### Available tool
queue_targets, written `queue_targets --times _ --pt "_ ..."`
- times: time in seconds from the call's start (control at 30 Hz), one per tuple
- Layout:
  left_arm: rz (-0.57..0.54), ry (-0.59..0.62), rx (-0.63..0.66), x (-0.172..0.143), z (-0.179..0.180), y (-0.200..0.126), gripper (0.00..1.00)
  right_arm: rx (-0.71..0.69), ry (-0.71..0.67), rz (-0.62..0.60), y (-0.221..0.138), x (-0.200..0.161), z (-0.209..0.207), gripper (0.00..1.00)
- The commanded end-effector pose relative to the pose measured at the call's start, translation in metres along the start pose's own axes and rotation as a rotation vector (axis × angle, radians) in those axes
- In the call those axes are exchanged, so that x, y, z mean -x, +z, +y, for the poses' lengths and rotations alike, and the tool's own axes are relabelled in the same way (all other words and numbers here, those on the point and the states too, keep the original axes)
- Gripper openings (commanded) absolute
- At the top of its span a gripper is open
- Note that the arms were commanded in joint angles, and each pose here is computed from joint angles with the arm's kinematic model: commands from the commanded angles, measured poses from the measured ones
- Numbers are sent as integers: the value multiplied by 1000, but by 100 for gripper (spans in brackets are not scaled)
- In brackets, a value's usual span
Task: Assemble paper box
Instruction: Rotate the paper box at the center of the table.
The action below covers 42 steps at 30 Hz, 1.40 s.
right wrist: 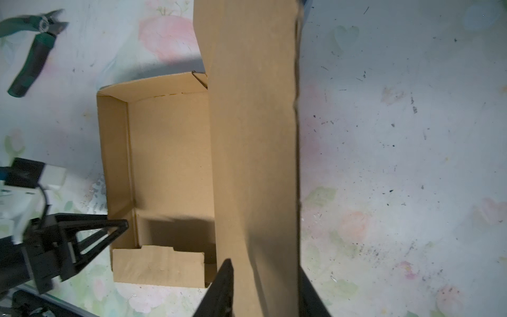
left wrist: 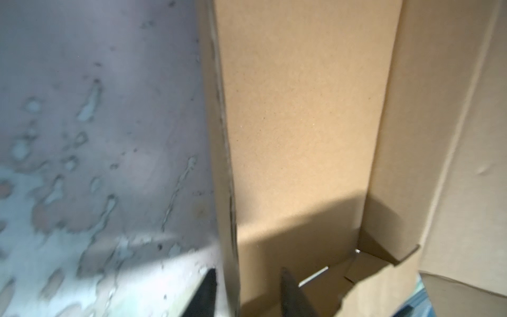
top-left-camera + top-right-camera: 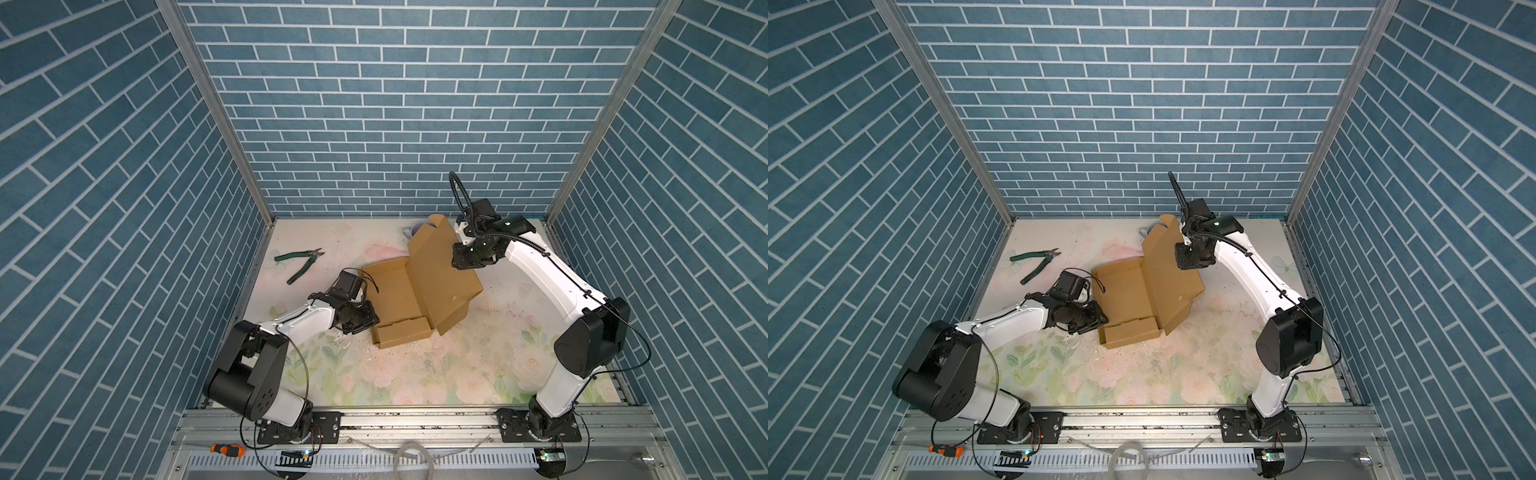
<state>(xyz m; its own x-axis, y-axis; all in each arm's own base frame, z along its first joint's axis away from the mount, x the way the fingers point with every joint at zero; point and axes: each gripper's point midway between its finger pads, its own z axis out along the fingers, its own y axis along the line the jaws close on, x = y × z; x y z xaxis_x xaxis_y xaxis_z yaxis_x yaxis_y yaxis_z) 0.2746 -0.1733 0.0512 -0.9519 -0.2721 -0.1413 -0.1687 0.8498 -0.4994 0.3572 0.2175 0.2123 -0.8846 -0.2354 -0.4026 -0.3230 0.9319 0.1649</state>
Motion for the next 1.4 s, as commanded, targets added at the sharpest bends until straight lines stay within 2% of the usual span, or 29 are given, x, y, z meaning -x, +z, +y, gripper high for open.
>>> queue_targets --times 0.0,0.1,0.27,0.47,0.63,0.8,1.0,1.2,1.37 --pt "-34 12 52 12 15 -21 49 -40 -74 -4 -7 4 -4 36" --pt "-61 52 80 29 24 -40 52 -51 -84 -6 -7 6 -4 39" --pt "-151 323 143 78 1 -73 60 -75 -97 -12 -11 8 -6 50" --pt "-179 664 163 133 -32 -62 64 -92 -111 -20 -10 10 -9 63" --pt "-106 870 205 163 -41 -43 66 -101 -112 -42 -16 16 -10 68" --pt "-38 972 112 169 -60 -21 68 -100 -98 -90 -38 20 -11 70" --pt "24 1057 113 173 -63 10 69 -91 -58 -127 -56 13 -14 71" --pt "49 1146 193 183 -65 38 67 -93 -18 -155 -69 4 -19 70" --pt "18 1165 268 201 -63 50 61 -102 5 -162 -75 -5 -24 70"
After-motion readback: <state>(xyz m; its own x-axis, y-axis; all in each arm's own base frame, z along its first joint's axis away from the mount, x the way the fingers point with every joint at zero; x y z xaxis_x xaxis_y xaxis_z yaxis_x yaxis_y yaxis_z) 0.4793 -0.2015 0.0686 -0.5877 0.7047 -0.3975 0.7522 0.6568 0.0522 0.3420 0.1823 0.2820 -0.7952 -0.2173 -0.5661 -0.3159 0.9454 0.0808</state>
